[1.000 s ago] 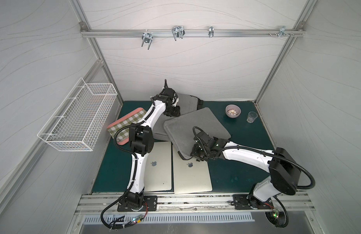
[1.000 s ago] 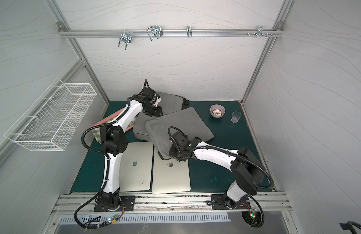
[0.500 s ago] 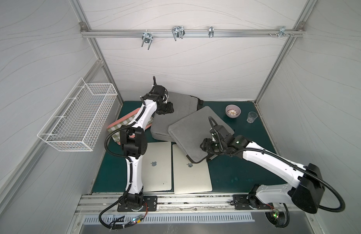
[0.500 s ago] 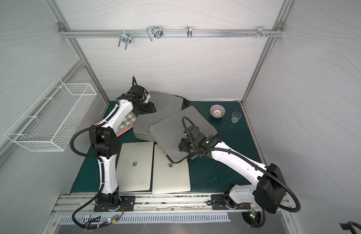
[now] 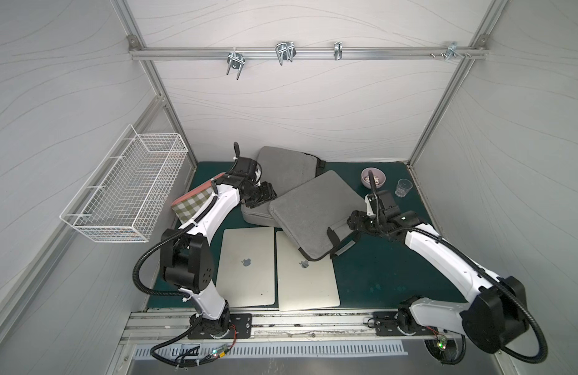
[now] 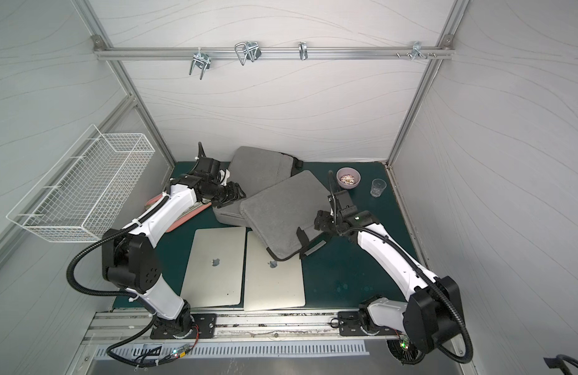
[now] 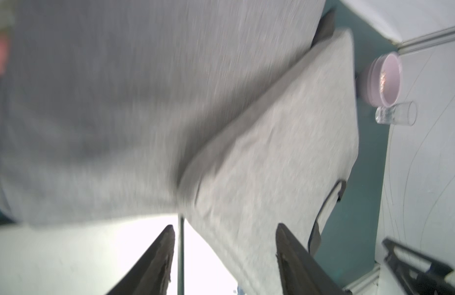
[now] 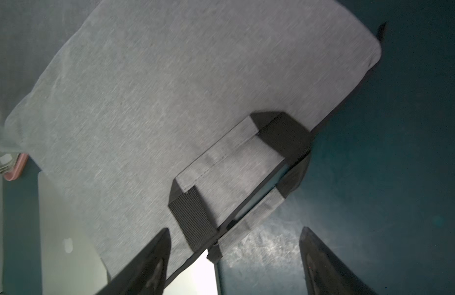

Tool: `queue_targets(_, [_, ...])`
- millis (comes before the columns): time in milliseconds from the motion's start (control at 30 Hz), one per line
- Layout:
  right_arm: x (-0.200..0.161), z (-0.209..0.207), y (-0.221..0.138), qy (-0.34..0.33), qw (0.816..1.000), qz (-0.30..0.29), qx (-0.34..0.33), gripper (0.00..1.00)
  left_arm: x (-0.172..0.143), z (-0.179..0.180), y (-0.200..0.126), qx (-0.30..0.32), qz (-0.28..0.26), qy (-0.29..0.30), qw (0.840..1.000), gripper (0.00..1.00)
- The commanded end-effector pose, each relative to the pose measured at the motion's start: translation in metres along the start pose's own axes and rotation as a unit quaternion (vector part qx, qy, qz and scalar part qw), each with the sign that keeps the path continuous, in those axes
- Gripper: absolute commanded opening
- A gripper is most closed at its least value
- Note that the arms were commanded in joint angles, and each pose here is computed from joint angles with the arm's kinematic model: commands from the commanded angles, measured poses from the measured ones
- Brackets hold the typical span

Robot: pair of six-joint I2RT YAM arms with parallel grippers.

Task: Open the zippered laptop bag and take out the laptop
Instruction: Place the zippered laptop bag in the zippered laptop bag, then adjust the zippered laptop bag.

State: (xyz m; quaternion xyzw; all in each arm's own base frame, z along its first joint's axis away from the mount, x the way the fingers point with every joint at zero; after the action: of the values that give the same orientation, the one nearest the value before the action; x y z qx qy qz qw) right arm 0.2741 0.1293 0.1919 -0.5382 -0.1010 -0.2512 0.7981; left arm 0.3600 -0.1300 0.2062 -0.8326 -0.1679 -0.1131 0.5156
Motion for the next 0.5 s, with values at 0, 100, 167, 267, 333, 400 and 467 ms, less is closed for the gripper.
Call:
queue_targets(0, [0.024,-0.019,0.01,-0.043,0.999,-0.03,-0.009,0.79,-0.025,-0.019,-0.004,-0.023,-0.025,-0.037,0.999,0.65])
queue_targets(100, [0.04,-0.042,0.021,-0.015,0.999,-0.035,-0.018,0.81,-0.053,-0.018,-0.001,-0.019,-0.028,-0.077,0.996,0.66])
queue_targets(167, [0.048,-0.054,0.029,0.003,0.999,-0.028,-0.017,0.81,-0.069,-0.017,0.002,-0.01,-0.029,-0.091,0.995,0.66])
queue_targets(267, [0.059,-0.068,0.04,0.005,1.0,-0.02,-0.017,0.81,-0.088,-0.021,0.011,-0.011,-0.021,-0.102,0.994,0.66])
queue_targets(333, [0.065,-0.077,0.049,0.01,1.0,-0.015,-0.017,0.81,-0.098,-0.026,0.019,-0.018,-0.015,-0.108,0.994,0.66])
queue_targets(400, [0.07,-0.087,0.058,0.022,1.0,-0.002,-0.021,0.81,-0.106,-0.032,0.027,-0.021,-0.011,-0.107,0.994,0.66])
queue_targets(467, [0.072,-0.095,0.067,0.043,0.999,0.014,-0.018,0.81,-0.112,-0.037,0.034,-0.026,-0.005,-0.109,0.994,0.66])
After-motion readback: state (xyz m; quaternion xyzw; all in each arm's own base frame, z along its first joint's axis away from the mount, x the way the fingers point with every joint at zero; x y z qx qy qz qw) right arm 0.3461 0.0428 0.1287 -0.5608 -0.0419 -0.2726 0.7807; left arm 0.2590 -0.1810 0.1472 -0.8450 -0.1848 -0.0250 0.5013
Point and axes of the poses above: each gripper's point midway between its finger pads, its own y axis out along the fingers, its own z axis along the line the jaws close on, x = y × z, the point moved 5 cm from there along -y, back along the fingers, and after that the axes turned 8 degrees about y, right-handed, at the moved point
